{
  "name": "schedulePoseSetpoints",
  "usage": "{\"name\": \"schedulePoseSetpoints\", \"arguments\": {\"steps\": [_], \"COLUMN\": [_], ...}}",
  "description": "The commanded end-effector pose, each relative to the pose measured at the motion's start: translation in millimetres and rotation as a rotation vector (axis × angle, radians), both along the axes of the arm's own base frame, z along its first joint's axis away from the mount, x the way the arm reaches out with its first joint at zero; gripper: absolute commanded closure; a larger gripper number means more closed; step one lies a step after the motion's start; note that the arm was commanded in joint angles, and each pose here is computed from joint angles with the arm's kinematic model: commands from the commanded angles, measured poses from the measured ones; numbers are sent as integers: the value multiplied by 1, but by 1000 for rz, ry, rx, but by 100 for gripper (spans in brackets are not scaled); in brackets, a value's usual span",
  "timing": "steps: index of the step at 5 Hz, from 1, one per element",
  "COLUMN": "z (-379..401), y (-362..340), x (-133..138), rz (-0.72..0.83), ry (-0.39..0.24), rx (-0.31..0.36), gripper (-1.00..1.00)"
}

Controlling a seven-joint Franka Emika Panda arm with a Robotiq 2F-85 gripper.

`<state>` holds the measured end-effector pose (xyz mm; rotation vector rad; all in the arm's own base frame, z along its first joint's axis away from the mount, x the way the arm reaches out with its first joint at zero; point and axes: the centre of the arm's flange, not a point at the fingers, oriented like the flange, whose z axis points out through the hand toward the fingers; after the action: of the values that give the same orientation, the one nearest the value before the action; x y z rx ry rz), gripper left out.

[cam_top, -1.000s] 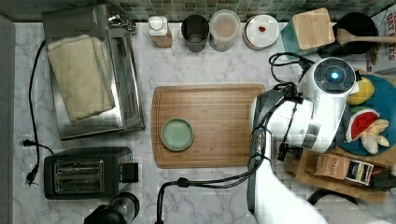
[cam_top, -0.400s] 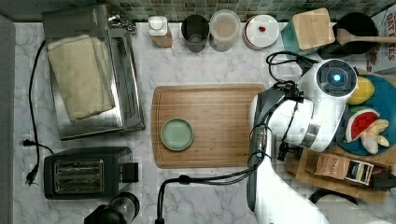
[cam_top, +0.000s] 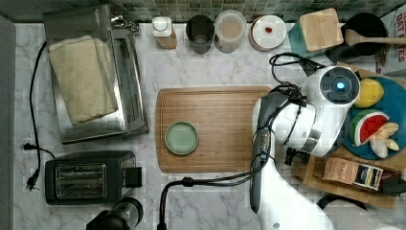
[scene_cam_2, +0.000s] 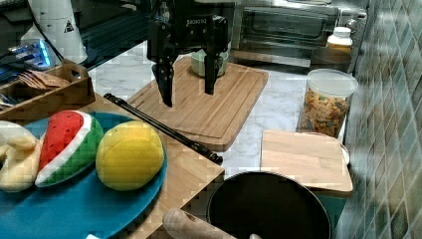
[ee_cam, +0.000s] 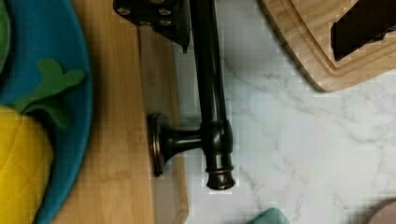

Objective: Open the drawer.

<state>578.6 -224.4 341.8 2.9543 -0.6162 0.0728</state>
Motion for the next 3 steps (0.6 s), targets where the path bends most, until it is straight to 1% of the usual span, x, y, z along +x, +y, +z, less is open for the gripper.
{"name": "schedulePoseSetpoints", "arguments": {"steps": [1, 2, 3], "z": [-61, -77, -91], "y": [-18, -23, -24], "x": [-23, -22, -26], "rz": [81, 59, 76], "ry": [113, 123, 114], "rx": [-3, 8, -12], "gripper": [-100, -100, -100]}}
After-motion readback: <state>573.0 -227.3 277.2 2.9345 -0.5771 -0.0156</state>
